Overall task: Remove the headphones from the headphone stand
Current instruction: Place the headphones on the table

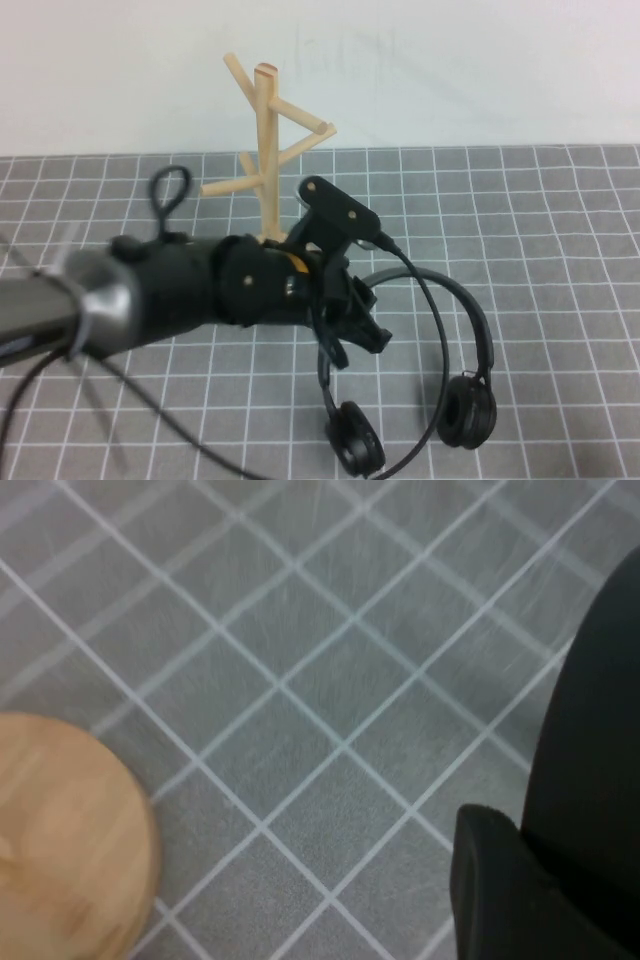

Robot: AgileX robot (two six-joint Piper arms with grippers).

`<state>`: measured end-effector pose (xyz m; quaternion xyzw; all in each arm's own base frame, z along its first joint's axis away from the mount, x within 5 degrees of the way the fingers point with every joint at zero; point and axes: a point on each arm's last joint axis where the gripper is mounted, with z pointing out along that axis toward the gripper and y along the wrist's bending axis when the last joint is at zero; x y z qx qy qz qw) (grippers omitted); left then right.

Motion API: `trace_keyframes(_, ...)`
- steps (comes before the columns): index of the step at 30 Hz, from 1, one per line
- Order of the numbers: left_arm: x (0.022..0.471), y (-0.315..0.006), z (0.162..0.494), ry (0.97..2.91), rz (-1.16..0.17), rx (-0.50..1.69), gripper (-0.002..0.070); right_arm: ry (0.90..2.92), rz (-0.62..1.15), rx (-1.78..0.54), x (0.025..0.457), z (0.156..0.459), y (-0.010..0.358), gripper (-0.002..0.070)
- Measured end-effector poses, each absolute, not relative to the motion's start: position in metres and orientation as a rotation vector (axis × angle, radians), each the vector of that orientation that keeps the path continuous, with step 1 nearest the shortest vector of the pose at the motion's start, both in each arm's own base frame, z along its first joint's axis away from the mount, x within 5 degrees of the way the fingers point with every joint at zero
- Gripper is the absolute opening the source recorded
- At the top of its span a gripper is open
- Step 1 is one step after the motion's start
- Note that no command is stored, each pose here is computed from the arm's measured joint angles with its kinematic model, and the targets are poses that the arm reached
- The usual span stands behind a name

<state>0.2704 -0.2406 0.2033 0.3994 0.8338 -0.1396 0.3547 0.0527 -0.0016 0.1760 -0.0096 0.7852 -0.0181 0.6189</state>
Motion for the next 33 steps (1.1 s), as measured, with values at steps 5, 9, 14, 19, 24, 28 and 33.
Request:
trace_keyframes(5, 0.292, -0.252, 0.176, 2.233, -0.357, 1.035, 0.013, 1.806, -0.042, -0.022, 0.053, 0.176, -0.002, -0.0008)
trace_keyframes(9, 0.3, -0.256, 0.167, 2.251, -0.352, 1.035, 0.0107, 1.806, -0.042, -0.022, 0.053, 0.176, -0.002, -0.0008)
trace_keyframes(14, 0.301, -0.256, 0.168, 2.231, -0.331, 1.074, 0.011, 1.806, -0.042, -0.022, 0.053, 0.176, -0.002, -0.0008)
trace_keyframes(19, 0.302, -0.256, 0.168, 2.226, -0.329, 1.078, 0.0325, 1.806, -0.042, -0.022, 0.053, 0.176, -0.002, -0.0008)
trace_keyframes(24, 0.3, -0.256, 0.174, 2.226, -0.338, 1.082, 0.0433, 1.806, -0.042, -0.022, 0.053, 0.176, -0.002, -0.0008)
trace_keyframes(28, 0.293, -0.253, 0.193, 2.229, -0.375, 1.074, 0.0382, 1.806, -0.042, -0.022, 0.053, 0.176, -0.002, -0.0008)
trace_keyframes(33, 0.278, -0.245, 0.228, 2.224, -0.433, 1.081, 0.0138, 1.806, -0.042, -0.022, 0.053, 0.176, -0.002, -0.0008)
